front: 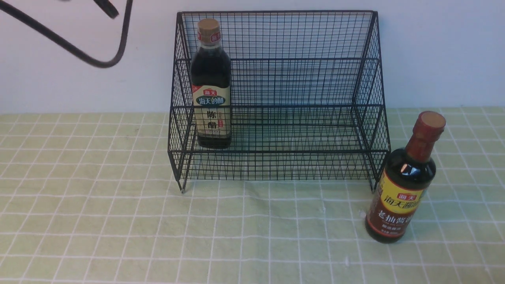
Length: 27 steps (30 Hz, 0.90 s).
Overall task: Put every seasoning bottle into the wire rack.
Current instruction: Use the right arm to grab the condiment bottle closest to it
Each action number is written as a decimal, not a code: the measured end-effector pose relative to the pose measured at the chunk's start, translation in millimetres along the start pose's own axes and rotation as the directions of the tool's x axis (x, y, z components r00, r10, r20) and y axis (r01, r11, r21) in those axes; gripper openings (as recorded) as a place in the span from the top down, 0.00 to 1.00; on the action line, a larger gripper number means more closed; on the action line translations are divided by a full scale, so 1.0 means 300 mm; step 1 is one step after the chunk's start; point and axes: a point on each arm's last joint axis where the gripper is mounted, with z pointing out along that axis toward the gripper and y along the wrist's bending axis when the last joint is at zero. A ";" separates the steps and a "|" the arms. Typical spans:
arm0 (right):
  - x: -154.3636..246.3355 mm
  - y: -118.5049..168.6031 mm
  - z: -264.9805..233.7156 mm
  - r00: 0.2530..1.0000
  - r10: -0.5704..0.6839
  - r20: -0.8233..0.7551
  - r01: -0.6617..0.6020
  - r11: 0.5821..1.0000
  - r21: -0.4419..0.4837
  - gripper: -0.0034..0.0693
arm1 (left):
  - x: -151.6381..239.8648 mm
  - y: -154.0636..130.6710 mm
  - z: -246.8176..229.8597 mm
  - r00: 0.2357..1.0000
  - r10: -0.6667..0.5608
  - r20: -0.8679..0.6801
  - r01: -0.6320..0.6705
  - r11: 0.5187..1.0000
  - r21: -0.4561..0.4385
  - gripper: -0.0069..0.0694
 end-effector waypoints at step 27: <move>0.000 0.000 0.000 1.000 0.000 0.000 0.000 1.000 0.000 0.97 | 0.388 0.165 -0.668 0.948 -0.228 0.222 0.138 0.923 0.358 0.89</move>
